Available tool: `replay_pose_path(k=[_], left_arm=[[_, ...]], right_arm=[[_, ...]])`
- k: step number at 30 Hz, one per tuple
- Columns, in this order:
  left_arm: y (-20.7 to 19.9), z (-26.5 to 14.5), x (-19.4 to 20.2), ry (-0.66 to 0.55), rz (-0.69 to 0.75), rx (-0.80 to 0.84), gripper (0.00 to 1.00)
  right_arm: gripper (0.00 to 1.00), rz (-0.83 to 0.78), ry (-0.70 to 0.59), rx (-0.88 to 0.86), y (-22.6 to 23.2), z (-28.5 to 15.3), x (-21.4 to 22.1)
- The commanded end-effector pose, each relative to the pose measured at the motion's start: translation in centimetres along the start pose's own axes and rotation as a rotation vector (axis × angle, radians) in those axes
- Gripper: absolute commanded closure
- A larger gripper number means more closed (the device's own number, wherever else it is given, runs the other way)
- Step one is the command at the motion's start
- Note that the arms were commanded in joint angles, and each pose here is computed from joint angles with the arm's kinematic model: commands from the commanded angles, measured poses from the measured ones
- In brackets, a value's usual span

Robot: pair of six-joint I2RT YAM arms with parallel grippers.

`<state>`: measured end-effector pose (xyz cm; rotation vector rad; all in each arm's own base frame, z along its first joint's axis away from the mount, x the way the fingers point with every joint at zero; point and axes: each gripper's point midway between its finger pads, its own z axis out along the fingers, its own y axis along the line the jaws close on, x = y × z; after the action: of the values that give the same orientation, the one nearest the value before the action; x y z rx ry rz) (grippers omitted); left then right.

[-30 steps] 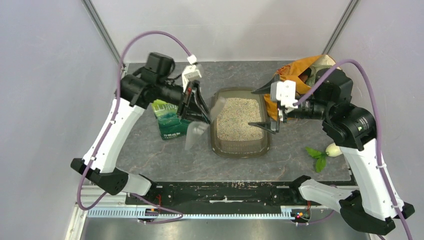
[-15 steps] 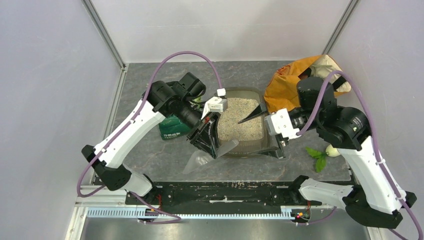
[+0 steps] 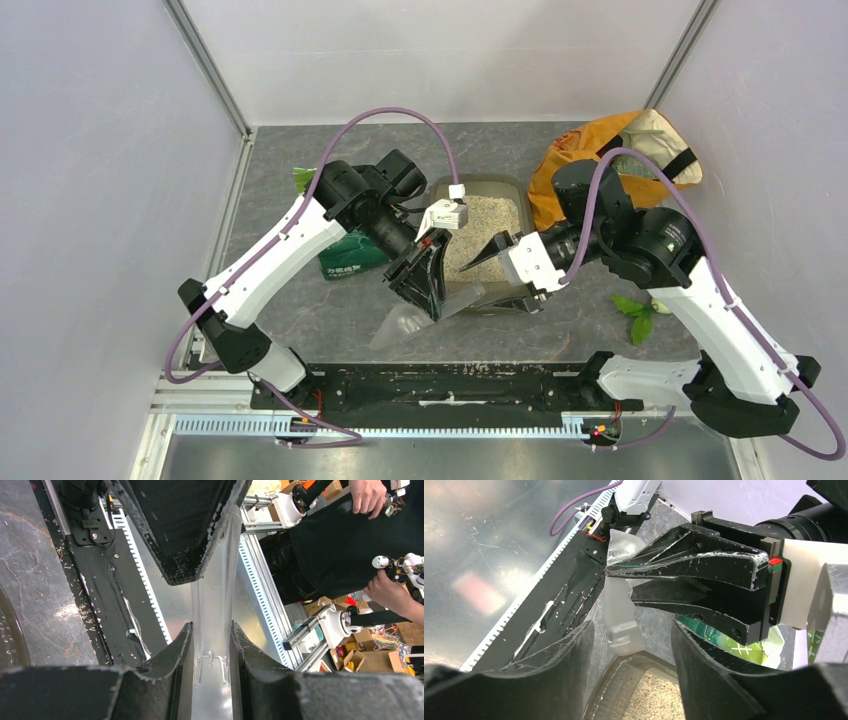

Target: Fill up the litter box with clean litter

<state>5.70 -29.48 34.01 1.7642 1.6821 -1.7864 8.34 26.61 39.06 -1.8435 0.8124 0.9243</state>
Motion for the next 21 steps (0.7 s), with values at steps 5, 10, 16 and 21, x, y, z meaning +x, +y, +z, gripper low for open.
replay_pose_path(k=[5,10,16,21], left_arm=[[-0.6,0.2,-1.1,-0.016,0.051,0.031,0.98],[-0.2,0.3,-1.5,-0.023,0.040,0.033,0.98],[0.1,0.4,-1.9,-0.026,0.035,0.032,0.98],[0.3,0.4,-1.8,-0.023,0.036,0.020,0.89]], right_arm=[[0.46,-0.058,0.041,-0.020,0.1,0.5,0.5],[0.50,-0.062,0.039,-0.058,1.1,0.7,0.6],[0.62,-0.049,0.048,-0.057,1.2,0.8,0.7],[0.81,-0.048,0.064,-0.041,0.9,0.7,0.9]])
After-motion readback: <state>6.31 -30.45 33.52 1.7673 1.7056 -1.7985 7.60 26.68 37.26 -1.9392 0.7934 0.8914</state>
